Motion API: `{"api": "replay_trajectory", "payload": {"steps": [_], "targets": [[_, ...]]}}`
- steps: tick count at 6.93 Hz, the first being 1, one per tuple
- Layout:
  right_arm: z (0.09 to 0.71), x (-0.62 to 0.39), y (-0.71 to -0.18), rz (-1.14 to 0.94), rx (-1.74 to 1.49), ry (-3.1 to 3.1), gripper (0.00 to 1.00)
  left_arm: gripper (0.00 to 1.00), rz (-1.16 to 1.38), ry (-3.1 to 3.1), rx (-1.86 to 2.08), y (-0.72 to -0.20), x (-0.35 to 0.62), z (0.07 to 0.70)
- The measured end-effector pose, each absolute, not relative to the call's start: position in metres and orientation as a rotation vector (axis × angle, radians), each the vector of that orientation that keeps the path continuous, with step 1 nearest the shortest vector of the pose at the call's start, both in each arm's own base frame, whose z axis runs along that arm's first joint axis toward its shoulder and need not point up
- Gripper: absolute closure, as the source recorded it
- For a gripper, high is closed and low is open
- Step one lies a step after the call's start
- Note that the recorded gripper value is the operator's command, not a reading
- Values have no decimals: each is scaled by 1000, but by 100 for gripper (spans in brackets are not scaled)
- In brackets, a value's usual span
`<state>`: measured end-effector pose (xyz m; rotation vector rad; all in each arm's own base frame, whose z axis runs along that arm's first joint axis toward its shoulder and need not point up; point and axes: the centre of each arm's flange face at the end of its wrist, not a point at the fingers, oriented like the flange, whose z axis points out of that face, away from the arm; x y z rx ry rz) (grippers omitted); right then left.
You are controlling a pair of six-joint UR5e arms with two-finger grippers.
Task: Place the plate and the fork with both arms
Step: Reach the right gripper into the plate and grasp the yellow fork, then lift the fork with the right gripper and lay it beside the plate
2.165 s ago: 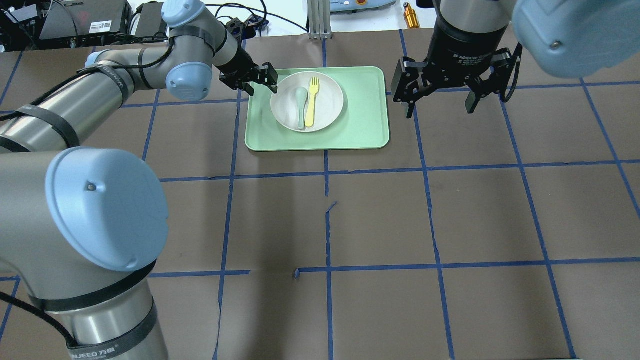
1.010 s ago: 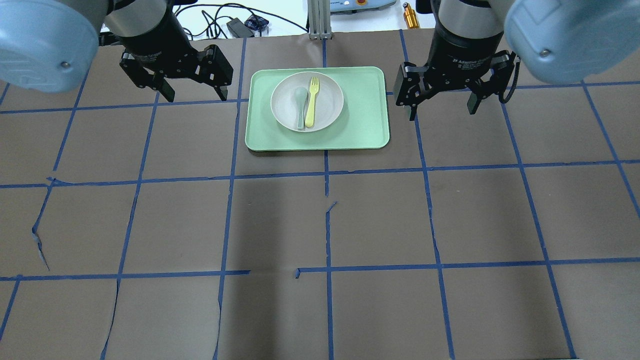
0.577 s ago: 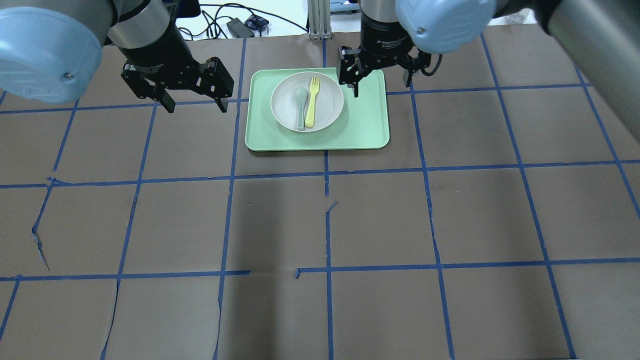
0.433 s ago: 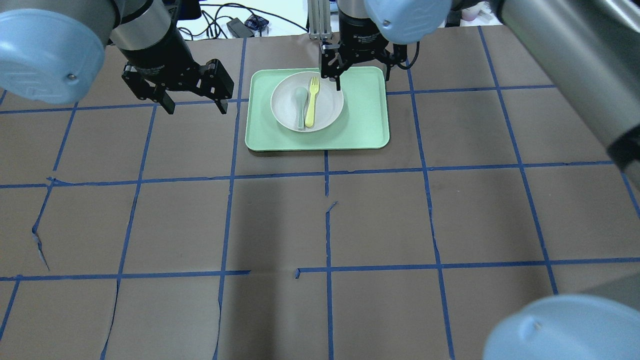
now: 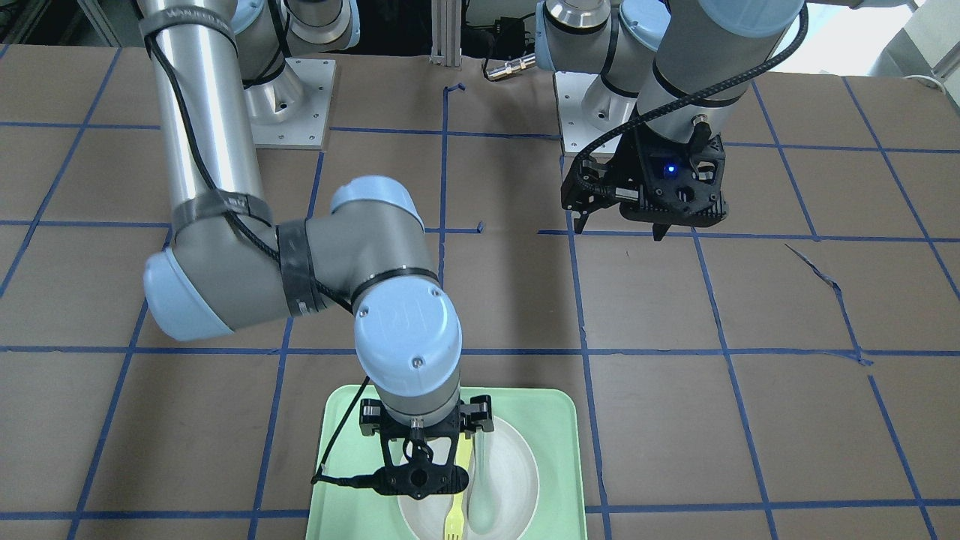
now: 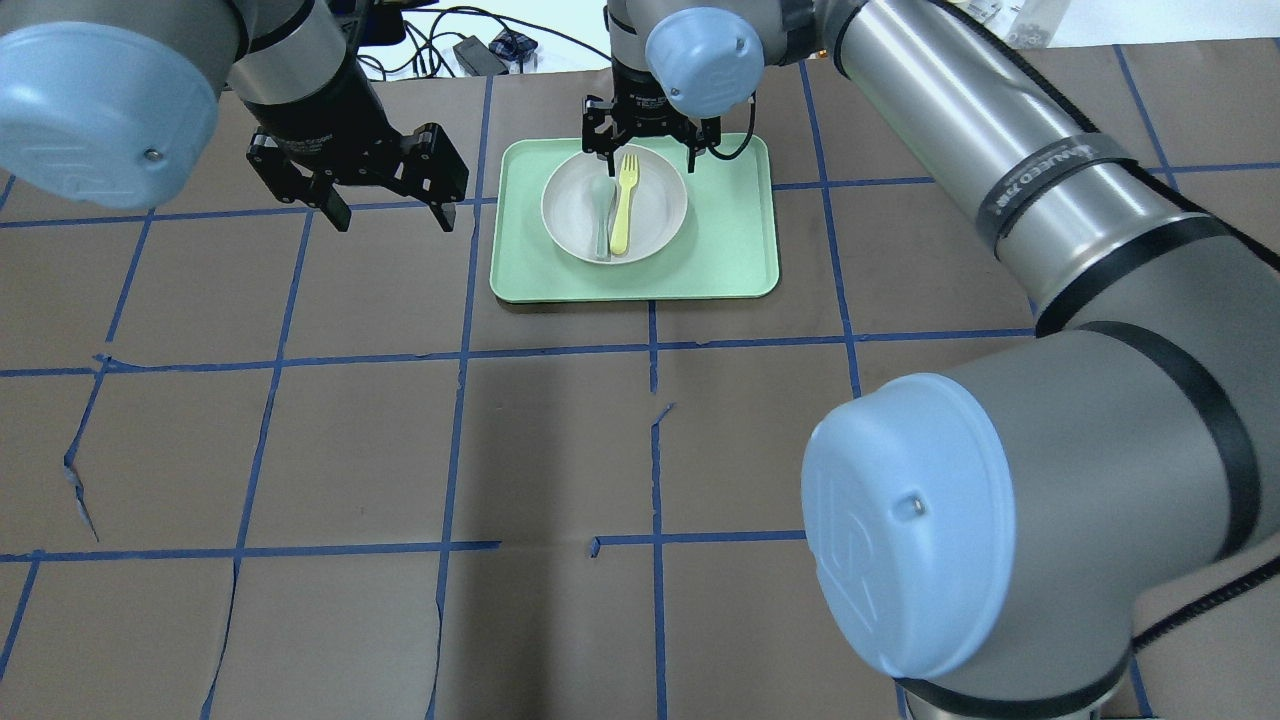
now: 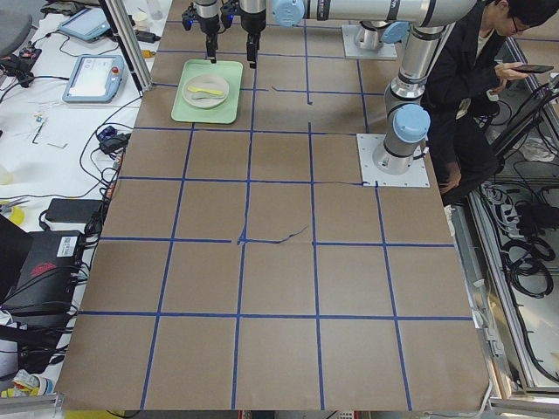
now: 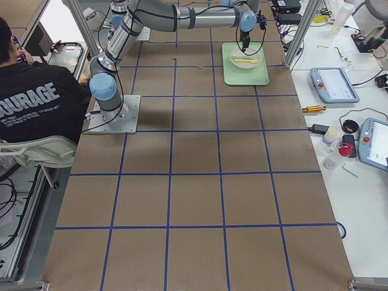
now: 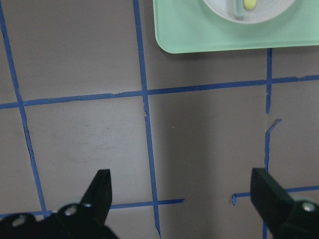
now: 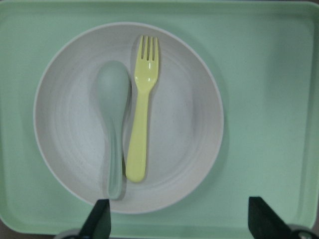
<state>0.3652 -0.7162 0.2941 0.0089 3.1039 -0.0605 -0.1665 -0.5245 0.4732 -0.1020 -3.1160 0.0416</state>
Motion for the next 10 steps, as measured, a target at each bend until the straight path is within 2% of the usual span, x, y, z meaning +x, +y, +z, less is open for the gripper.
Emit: {"api": "replay_trajectory", "payload": {"steps": [3,4,5,6,7,8,10], "targets": [[230,376,-739,-141,173,3062,35,0,45,-3117,-100,-527,-166,471],[219,378,-741,-141,187,3048,43,0,44,-3117,-100,-527,-166,471],[210,380,-740,-130,192,3033,43,0,42,-3117,-99,-527,-166,470],[202,381,-737,-123,192,3026,49,0,40,-3117,-99,-528,-166,469],[196,382,-734,-116,190,3025,50,0,39,-3117,-99,-528,-166,469],[193,382,-733,-112,189,3025,68,0,39,-3117,-97,-528,-166,469],[190,382,-732,-107,190,3026,85,0,39,-3117,-95,-528,-166,469]]}}
